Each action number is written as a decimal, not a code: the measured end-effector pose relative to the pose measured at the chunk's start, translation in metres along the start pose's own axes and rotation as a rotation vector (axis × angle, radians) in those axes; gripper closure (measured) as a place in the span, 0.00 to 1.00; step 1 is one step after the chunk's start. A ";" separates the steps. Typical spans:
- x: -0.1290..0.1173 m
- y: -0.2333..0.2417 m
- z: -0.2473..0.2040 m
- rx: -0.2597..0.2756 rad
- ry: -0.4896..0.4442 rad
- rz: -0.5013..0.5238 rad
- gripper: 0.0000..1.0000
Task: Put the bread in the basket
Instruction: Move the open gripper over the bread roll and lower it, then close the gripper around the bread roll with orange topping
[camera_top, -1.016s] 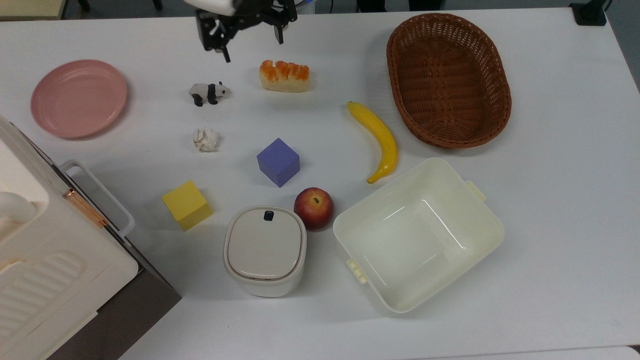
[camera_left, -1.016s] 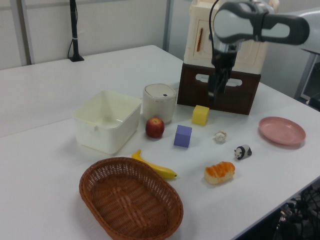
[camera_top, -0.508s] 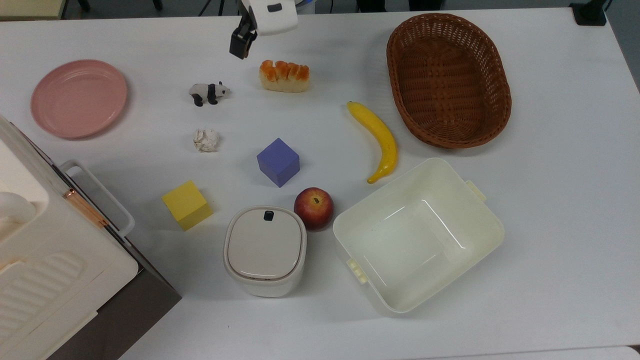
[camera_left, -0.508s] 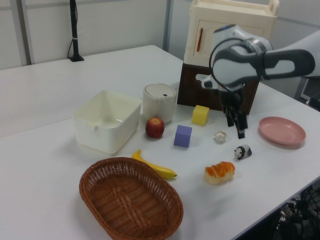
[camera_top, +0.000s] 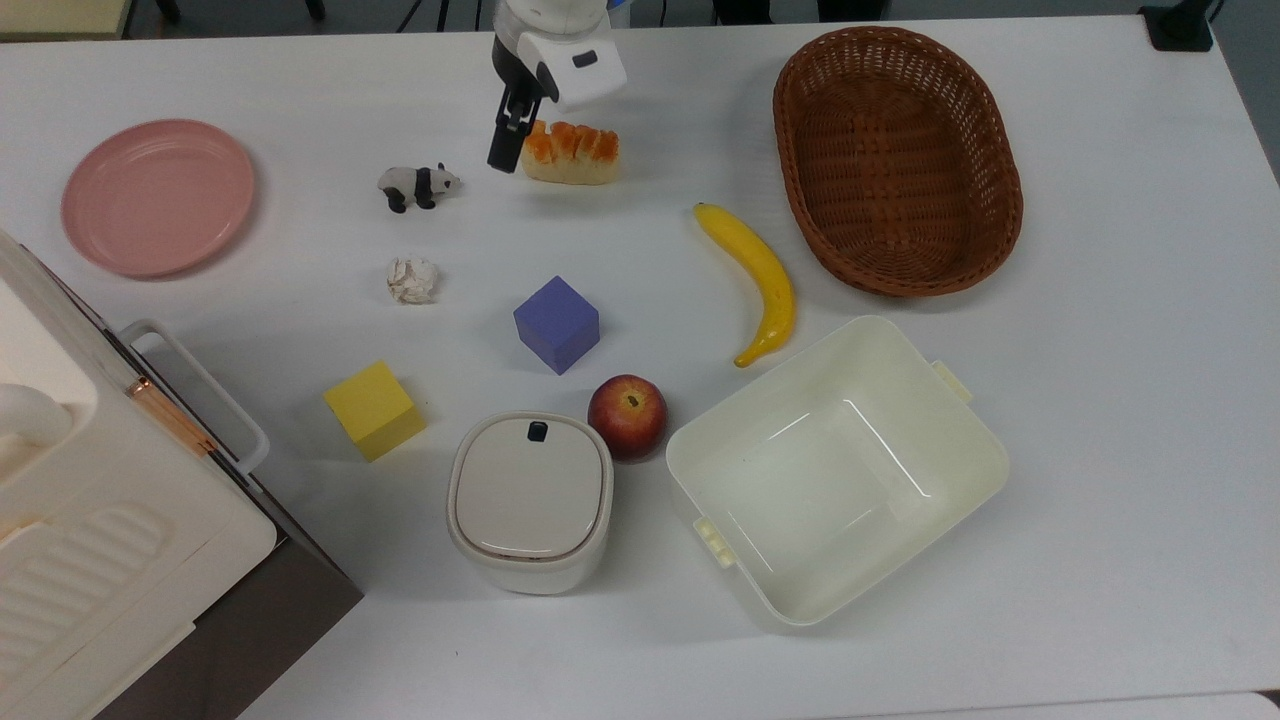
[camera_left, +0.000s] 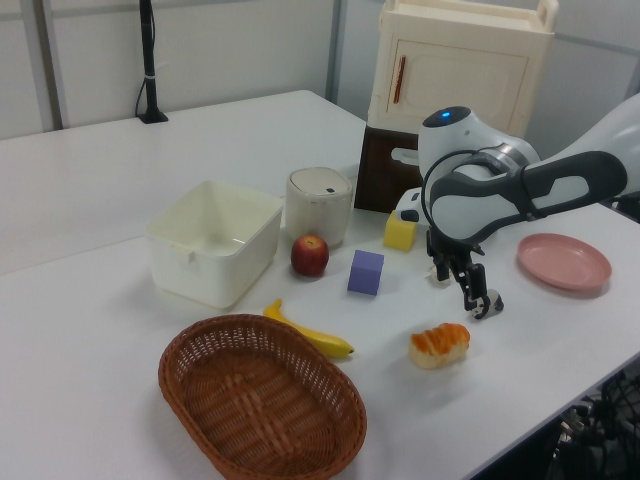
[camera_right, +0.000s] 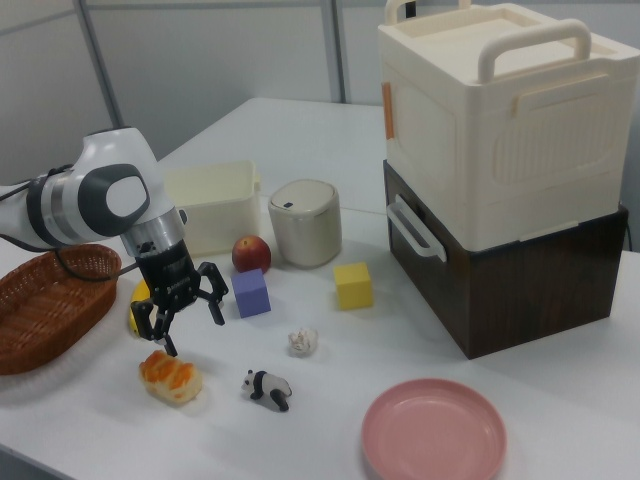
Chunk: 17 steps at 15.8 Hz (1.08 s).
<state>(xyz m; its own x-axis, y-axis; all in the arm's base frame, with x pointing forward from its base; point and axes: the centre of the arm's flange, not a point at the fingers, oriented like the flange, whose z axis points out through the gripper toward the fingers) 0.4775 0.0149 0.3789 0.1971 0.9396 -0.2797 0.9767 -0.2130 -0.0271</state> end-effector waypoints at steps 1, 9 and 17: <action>0.001 0.002 0.000 -0.013 0.007 0.001 0.00; 0.015 -0.006 -0.001 0.020 0.029 0.028 0.00; 0.049 -0.027 0.001 0.065 0.020 -0.020 0.00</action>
<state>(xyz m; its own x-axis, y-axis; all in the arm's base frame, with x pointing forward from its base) 0.4608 0.0668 0.3651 0.1798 0.9489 -0.2594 0.9731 -0.2102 -0.0945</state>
